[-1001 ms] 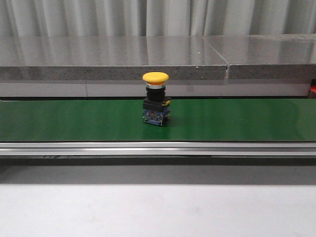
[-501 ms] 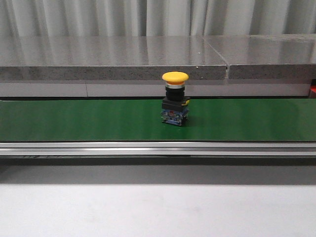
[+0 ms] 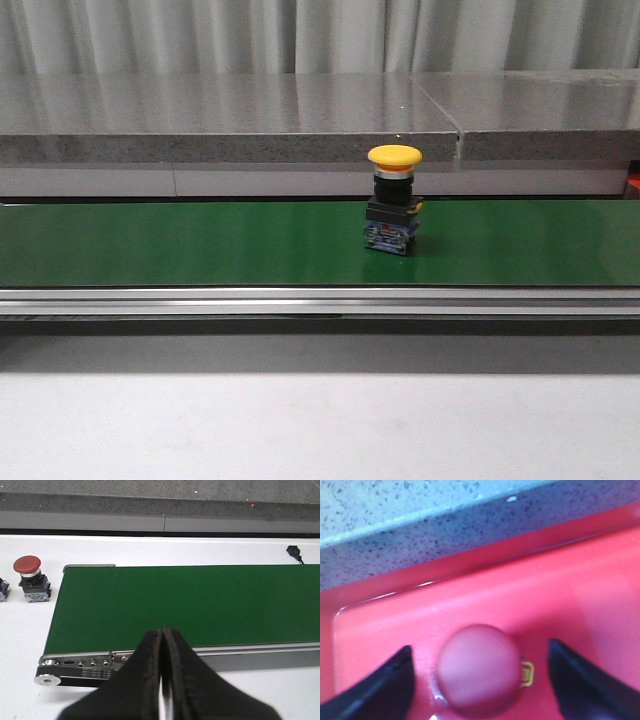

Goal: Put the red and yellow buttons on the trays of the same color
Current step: 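Move the right gripper to the yellow button on the belt and grasp it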

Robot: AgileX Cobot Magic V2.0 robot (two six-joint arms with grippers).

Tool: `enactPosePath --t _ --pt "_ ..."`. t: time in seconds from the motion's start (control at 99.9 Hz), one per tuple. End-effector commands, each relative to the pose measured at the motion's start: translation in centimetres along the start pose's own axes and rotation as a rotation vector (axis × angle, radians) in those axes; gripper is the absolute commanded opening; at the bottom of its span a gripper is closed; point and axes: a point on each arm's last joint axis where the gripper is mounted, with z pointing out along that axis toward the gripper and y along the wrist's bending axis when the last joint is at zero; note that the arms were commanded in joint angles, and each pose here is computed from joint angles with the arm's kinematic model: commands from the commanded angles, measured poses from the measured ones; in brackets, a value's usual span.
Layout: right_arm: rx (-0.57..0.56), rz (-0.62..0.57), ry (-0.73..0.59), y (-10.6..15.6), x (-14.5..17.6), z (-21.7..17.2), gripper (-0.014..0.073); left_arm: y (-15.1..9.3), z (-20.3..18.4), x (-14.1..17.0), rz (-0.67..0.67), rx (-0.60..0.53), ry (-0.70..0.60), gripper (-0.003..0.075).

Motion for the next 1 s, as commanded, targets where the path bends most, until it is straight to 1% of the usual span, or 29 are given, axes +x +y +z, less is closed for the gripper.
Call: enactPosePath --t 0.0,0.1,0.24,0.39,0.631,0.711,0.831,0.991 --pt "0.024 -0.009 -0.165 0.4 -3.9 -4.3 0.0659 -0.2 -0.4 -1.4 -0.008 0.017 -0.095 -0.0019" --pt "0.024 -0.013 -0.190 0.6 -4.5 -5.4 0.0656 -0.2 -0.4 -1.4 -0.008 0.017 -0.095 -0.0019" --pt "0.003 -0.018 -0.243 1.5 -6.2 -8.5 0.0656 -0.2 -0.4 -1.4 -0.008 0.017 -0.095 -0.0019" --pt "-0.056 -0.018 -0.266 2.9 -7.6 -12.4 0.0656 -0.2 -0.4 -1.4 -0.008 0.017 -0.095 -0.0019" --pt "-0.136 -0.081 -0.275 6.1 -8.3 -18.7 0.0656 -0.2 -0.4 -1.4 -0.008 0.017 -0.095 -0.0019" --pt "-0.164 -0.094 -0.271 7.4 -7.7 -20.5 0.0656 -0.2 -0.4 -1.4 -0.008 0.017 -0.095 -0.0019" --pt "-0.182 -0.112 -0.273 9.1 -6.1 -22.7 0.0656 -0.2 -0.4 -1.4 -0.008 0.017 -0.095 -0.0019" --pt "-0.197 -0.151 -0.252 10.9 -2.4 -25.1 0.0656 -0.2 -0.4 -1.4 -0.008 0.017 -0.095 -0.0019"
